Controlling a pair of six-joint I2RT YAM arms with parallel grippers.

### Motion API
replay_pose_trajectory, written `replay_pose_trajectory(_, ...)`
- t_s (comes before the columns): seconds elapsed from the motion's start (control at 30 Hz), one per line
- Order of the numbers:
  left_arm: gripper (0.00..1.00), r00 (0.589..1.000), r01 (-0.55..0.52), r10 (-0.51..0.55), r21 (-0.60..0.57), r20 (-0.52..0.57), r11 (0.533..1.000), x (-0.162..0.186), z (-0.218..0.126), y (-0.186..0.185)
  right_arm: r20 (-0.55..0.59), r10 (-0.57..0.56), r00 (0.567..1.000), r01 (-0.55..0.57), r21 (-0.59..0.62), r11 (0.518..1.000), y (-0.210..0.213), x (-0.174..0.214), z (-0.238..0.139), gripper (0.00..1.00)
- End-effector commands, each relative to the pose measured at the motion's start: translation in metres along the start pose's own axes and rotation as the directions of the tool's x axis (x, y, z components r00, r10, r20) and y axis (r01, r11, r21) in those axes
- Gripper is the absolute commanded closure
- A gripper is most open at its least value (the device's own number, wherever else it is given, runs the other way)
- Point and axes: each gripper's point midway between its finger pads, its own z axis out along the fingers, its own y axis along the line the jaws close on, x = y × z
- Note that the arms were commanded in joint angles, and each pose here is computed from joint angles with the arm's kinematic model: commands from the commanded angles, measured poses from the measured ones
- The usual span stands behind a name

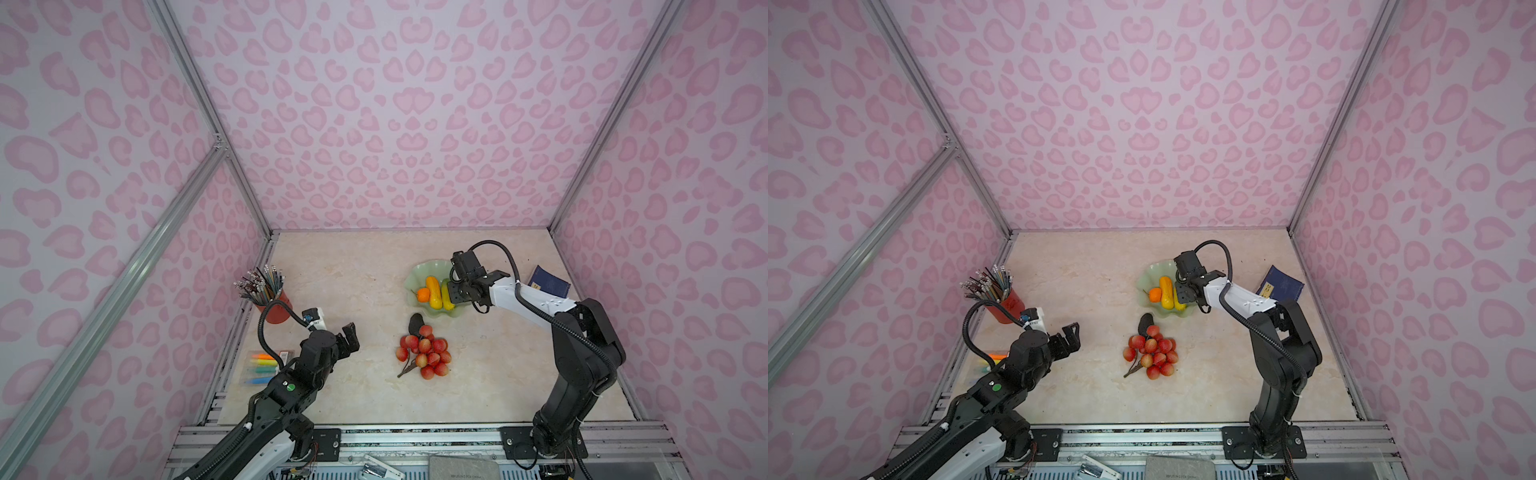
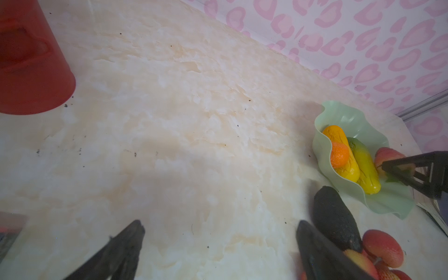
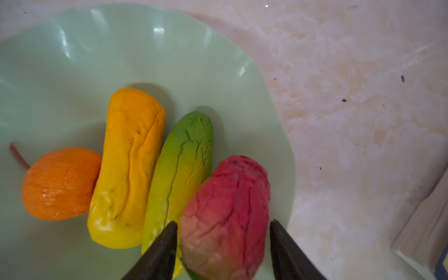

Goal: Place and organize the fake fruits in the fruit bowl
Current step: 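Grasp the pink peach with the right gripper and place it in the bowl, then grasp the dark avocado with the left gripper and place it in the bowl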

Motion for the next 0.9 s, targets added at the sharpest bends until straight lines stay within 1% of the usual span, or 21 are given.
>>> replay_pose_trajectory(0.0, 0.0, 1.0, -0.015, 0.014, 0.089, 0.015, 0.996, -0.015, 0.002, -0.026, 0.071, 0.026, 0.997, -0.026, -0.014, 1.0, -0.001, -0.014, -0.015, 0.31)
replay_pose_trajectory(0.1, 0.0, 0.999, -0.045, 0.046, 0.147, -0.006, 0.988, -0.019, 0.007, -0.046, 0.139, 0.061, 0.988, -0.06, -0.008, 0.998, -0.008, -0.027, -0.038, 0.26)
replay_pose_trajectory(0.17, 0.0, 0.997, -0.073, 0.079, 0.204, -0.024, 0.976, -0.021, 0.012, -0.063, 0.179, 0.088, 0.98, -0.086, -0.018, 0.996, -0.011, -0.031, -0.051, 0.23)
replay_pose_trajectory(0.23, 0.01, 0.99, -0.105, 0.127, 0.271, -0.064, 0.957, -0.018, 0.02, -0.084, 0.215, 0.124, 0.969, -0.121, -0.026, 0.992, -0.017, -0.03, -0.064, 0.2)
replay_pose_trajectory(0.27, 0.02, 0.982, -0.119, 0.157, 0.31, -0.101, 0.943, -0.013, 0.024, -0.095, 0.224, 0.137, 0.965, -0.134, -0.026, 0.991, -0.019, -0.028, -0.068, 0.19)
replay_pose_trajectory(0.33, 0.07, 0.961, -0.135, 0.214, 0.383, -0.172, 0.914, -0.004, 0.035, -0.118, 0.252, 0.16, 0.954, -0.156, -0.039, 0.987, -0.023, -0.024, -0.078, 0.16)
replay_pose_trajectory(0.47, 0.14, 0.918, -0.128, 0.286, 0.475, -0.276, 0.871, 0.016, 0.056, -0.151, 0.306, 0.193, 0.932, -0.185, -0.054, 0.981, -0.033, -0.019, -0.097, 0.1)
replay_pose_trajectory(0.57, 0.15, 0.887, -0.149, 0.338, 0.498, -0.314, 0.854, 0.032, 0.07, -0.167, 0.334, 0.218, 0.917, -0.21, -0.06, 0.976, -0.042, -0.015, -0.11, 0.08)
replay_pose_trajectory(0.7, 0.18, 0.837, -0.174, 0.397, 0.503, -0.377, 0.846, 0.06, 0.088, -0.182, 0.358, 0.244, 0.901, -0.234, -0.072, 0.97, -0.05, -0.009, -0.121, 0.08)
replay_pose_trajectory(0.8, 0.19, 0.807, -0.195, 0.425, 0.495, -0.411, 0.847, 0.078, 0.096, -0.188, 0.386, 0.255, 0.886, -0.25, -0.065, 0.966, -0.058, -0.005, -0.128, 0.07)
replay_pose_trajectory(0.87, 0.19, 0.797, -0.201, 0.425, 0.476, -0.429, 0.856, 0.086, 0.102, -0.188, 0.393, 0.264, 0.881, -0.259, -0.066, 0.964, -0.064, -0.003, -0.132, 0.07)
